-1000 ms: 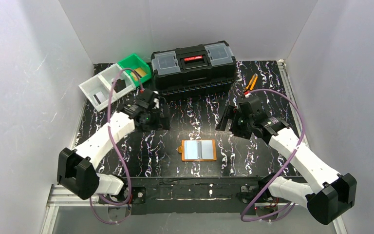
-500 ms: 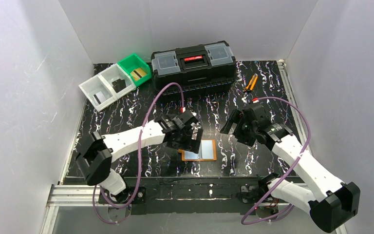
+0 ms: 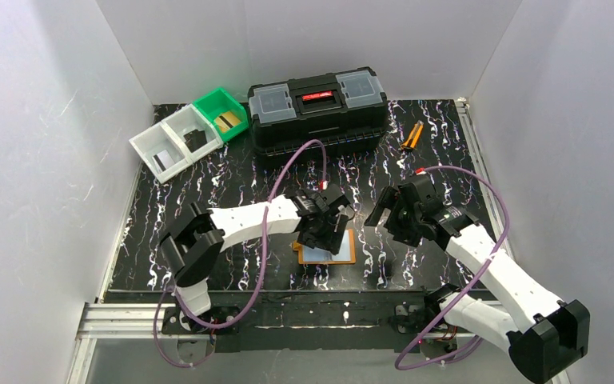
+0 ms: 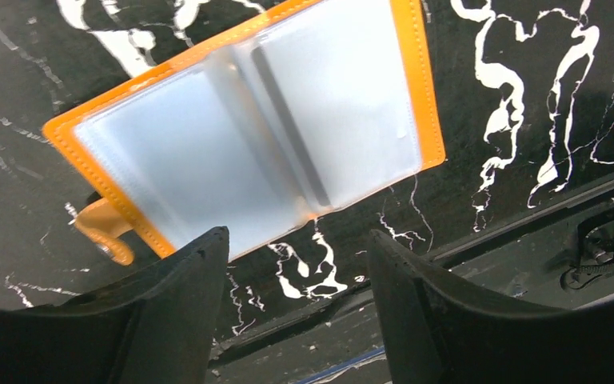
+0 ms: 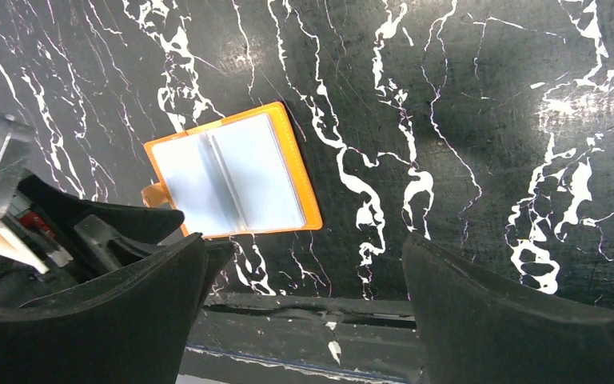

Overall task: Take the credit cards out of the card holder
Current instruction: Remove the credit card from the card holder.

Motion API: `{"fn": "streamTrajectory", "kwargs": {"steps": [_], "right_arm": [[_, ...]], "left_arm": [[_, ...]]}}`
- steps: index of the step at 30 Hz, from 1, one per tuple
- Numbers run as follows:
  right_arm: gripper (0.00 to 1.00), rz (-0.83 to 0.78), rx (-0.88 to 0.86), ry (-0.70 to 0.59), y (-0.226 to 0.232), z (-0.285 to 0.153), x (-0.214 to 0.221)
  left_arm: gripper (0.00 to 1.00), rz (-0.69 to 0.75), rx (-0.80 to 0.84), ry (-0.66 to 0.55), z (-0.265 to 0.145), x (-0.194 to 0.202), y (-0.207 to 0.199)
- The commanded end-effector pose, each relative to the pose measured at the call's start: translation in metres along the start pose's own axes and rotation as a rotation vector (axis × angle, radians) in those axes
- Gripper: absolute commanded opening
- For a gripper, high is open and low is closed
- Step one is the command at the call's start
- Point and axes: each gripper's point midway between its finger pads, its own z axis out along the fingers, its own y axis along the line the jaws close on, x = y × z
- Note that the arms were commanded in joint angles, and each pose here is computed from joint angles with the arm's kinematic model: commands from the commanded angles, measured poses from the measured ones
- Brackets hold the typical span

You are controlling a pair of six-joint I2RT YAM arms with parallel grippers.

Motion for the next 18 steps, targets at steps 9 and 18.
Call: {"fn": "streamTrajectory", "kwargs": {"steps": [9,18], "right_arm": [[0.98,0.065,0.017,-0.071,-0.020,-0.002,-0.011],[0.98,0.098,-0.002,-0.052,-0.026,0.002,-0.006]], "left_arm": [[0.54,0.144,-0.028,0.003,0.020,-0.014,-0.034],[0.52,0.199,-0.121,0.023,0.039,-0.012,-0.029]]}}
